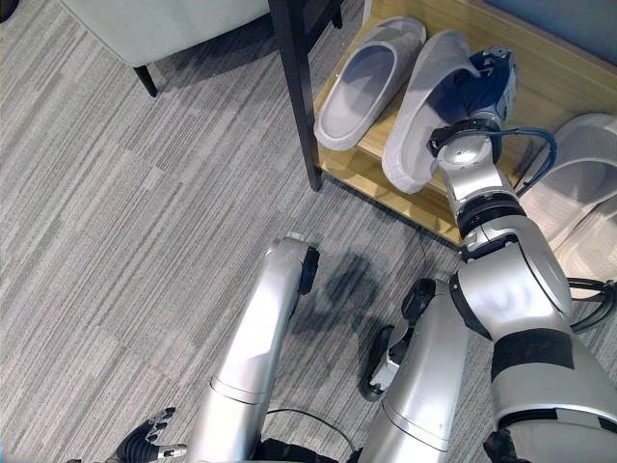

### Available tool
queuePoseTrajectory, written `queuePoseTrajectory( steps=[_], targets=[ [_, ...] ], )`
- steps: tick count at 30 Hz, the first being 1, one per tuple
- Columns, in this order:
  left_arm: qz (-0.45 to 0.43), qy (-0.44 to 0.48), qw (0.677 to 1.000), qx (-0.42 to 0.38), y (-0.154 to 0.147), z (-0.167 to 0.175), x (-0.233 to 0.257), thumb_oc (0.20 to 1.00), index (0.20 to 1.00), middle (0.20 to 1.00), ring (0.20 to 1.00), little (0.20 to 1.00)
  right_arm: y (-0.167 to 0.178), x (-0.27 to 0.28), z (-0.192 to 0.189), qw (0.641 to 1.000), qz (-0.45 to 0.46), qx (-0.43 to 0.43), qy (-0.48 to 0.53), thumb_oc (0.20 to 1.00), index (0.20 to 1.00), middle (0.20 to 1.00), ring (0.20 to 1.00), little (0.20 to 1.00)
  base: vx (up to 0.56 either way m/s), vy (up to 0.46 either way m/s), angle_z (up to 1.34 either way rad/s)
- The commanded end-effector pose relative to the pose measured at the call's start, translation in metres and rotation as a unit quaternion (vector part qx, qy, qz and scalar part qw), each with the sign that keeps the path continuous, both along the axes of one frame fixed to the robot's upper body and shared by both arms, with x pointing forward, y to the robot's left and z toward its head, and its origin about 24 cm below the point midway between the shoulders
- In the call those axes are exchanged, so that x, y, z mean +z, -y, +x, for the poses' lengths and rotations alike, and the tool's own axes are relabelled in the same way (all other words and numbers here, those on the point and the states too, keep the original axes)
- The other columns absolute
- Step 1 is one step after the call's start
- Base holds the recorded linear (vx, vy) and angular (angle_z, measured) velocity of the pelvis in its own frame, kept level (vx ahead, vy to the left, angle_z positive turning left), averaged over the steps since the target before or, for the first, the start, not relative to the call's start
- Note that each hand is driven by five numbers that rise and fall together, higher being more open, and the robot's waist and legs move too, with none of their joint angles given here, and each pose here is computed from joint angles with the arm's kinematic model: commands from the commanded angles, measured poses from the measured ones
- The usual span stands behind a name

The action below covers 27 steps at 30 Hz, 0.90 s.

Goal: Arrange the slippers neatly on the shoe rack.

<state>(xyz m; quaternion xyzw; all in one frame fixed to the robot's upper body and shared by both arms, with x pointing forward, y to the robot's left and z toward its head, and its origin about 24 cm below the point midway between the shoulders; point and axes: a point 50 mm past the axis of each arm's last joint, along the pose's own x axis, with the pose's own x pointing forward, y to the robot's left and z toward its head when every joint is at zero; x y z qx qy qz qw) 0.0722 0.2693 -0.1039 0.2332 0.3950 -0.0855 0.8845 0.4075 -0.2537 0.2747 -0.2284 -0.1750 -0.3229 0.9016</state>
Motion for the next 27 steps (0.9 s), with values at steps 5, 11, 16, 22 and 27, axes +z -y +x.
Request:
queuePoseTrajectory(
  steps=[5, 11, 16, 22, 27],
  targets=[
    [-0.026, -0.044, 0.999, -0.003, 0.014, -0.03, -0.007, 1.0, 1.0, 1.0, 1.0, 1.0, -0.001, 0.057, -0.012, 0.994, -0.001, 0.022, 0.109, 1.0, 1.0, 1.0, 1.0, 1.0, 0.0, 0.0, 0.0],
    [-0.03, -0.068, 0.996, -0.044, 0.019, -0.035, -0.009, 1.0, 1.0, 1.0, 1.0, 1.0, -0.006, 0.056, -0.01, 0.994, -0.005, 0.029, 0.104, 1.0, 1.0, 1.0, 1.0, 1.0, 0.0, 0.0, 0.0],
    [-0.022, -0.085, 0.993, -0.073, 0.021, -0.039, -0.013, 1.0, 1.0, 1.0, 1.0, 1.0, -0.011, 0.051, -0.007, 0.994, 0.002, 0.039, 0.098, 1.0, 1.0, 1.0, 1.0, 1.0, 0.0, 0.0, 0.0],
    [-0.018, -0.089, 0.994, -0.065, 0.02, -0.04, -0.015, 1.0, 1.0, 1.0, 1.0, 1.0, -0.013, 0.047, -0.005, 0.996, -0.016, 0.036, 0.082, 1.0, 1.0, 1.0, 1.0, 1.0, 0.0, 0.001, -0.01],
    [-0.014, -0.097, 0.994, -0.05, 0.015, -0.047, -0.016, 1.0, 1.0, 1.0, 1.0, 1.0, -0.012, 0.041, -0.003, 0.996, -0.074, 0.022, 0.041, 1.0, 1.0, 1.0, 1.0, 1.0, 0.0, 0.0, 0.0]
  ],
)
